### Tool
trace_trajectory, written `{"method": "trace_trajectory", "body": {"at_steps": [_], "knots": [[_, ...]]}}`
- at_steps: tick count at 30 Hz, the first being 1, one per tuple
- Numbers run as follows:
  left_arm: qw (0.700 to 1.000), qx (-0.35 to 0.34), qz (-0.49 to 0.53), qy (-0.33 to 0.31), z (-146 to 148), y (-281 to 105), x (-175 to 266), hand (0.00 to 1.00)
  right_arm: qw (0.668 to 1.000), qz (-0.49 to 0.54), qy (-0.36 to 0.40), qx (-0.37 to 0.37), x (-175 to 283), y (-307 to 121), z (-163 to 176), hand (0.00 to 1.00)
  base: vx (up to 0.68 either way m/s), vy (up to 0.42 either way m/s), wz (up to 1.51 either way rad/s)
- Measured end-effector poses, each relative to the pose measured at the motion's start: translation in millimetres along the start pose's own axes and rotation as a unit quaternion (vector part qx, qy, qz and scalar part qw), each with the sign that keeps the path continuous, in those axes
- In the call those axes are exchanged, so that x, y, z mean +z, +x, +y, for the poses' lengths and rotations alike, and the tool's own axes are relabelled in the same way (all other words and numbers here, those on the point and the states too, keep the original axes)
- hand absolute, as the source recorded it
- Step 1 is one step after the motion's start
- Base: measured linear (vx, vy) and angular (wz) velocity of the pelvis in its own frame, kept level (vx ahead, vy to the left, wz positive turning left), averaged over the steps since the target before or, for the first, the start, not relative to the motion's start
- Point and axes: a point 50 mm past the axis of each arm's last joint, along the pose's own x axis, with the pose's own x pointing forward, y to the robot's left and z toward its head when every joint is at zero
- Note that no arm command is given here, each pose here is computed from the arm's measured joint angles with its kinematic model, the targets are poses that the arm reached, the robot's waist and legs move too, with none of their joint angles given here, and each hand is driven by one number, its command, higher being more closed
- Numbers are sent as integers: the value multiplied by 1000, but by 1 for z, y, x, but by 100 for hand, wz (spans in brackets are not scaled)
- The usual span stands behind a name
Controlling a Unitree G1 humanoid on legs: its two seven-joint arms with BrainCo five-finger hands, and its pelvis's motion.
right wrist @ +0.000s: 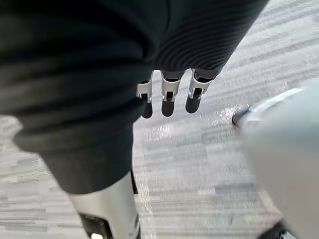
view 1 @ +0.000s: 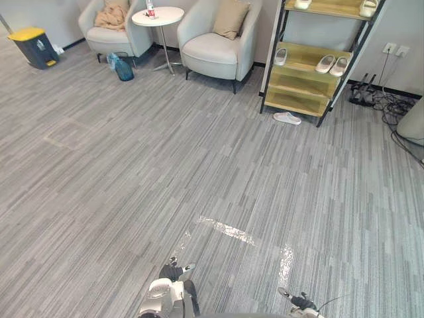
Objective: Pick up cushions and gather them together orderly.
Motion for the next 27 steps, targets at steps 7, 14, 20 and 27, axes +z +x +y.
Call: {"method": "trace_trajectory", "body": {"at_steps": [7, 14, 20, 27], "knots": [[999, 8, 19, 25, 10, -1, -10, 0, 1000, -4, -3, 4, 6, 2, 2, 0, 248, 40, -11], [999, -3, 37, 19, 0, -2, -19, 0, 999, 10, 10, -34, 4, 5, -24, 0, 161, -94, -10], [1000, 5, 5, -11, 1, -1, -4, 0, 1000, 3, -15, -17, 6, 4, -15, 0, 42, -23, -48], [999, 14, 13, -32, 4, -3, -10, 0, 999, 5, -33, -10, -3, 1, -15, 0, 127, 172, -60]]}}
